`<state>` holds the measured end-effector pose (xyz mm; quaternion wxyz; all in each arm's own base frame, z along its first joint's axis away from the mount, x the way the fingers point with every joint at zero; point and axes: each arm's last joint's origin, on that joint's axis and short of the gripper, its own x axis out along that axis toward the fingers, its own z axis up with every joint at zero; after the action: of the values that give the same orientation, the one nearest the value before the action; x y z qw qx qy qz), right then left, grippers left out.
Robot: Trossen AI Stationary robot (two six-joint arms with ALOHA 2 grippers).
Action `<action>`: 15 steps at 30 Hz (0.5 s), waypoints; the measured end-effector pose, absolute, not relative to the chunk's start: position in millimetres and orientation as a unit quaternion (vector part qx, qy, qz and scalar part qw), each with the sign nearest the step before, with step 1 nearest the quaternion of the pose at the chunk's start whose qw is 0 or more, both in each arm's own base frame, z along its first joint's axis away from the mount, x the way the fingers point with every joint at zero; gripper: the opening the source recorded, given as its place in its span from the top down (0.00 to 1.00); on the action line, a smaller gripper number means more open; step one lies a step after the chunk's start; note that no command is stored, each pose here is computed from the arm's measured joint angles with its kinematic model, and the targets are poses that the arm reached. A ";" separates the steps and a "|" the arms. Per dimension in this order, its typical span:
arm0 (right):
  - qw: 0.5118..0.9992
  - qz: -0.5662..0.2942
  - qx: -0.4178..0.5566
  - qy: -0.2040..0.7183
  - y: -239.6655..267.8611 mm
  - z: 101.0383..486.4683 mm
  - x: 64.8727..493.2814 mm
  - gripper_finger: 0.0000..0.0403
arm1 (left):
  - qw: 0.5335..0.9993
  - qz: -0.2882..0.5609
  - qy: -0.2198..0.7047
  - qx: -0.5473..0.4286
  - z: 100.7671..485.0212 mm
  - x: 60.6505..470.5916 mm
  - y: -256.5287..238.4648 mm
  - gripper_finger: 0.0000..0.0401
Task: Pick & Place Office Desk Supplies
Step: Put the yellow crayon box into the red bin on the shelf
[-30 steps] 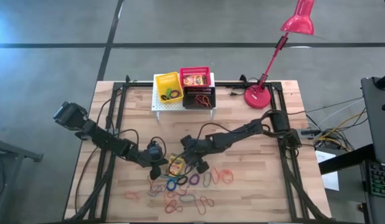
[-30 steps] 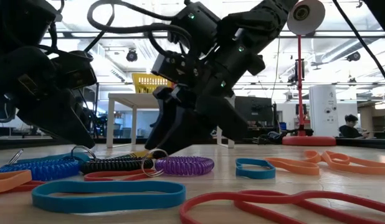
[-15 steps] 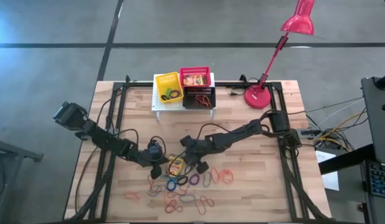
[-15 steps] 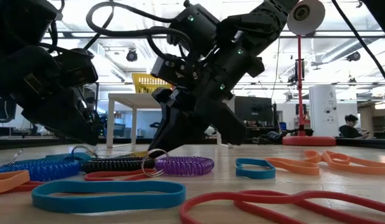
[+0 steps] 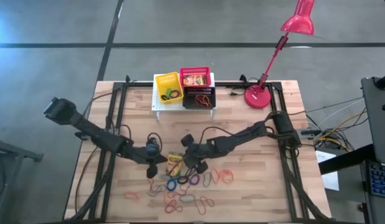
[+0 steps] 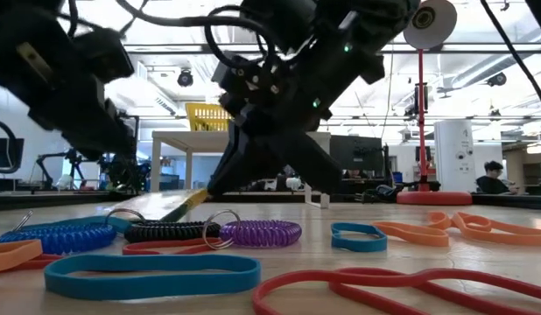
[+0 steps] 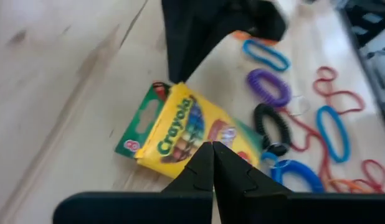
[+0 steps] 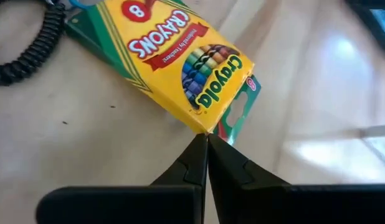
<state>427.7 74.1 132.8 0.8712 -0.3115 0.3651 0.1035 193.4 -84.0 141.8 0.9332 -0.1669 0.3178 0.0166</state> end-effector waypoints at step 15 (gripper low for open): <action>0.825 -0.015 -0.444 0.348 115.9 156.1 413.9 0.98 | 0.917 0.037 0.340 -0.206 129.8 184.6 -80.2 0.46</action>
<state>413.9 115.9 156.1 0.8255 -0.4442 0.3480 -0.0146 184.6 -80.2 129.8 0.9169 -0.2056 0.3400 0.0366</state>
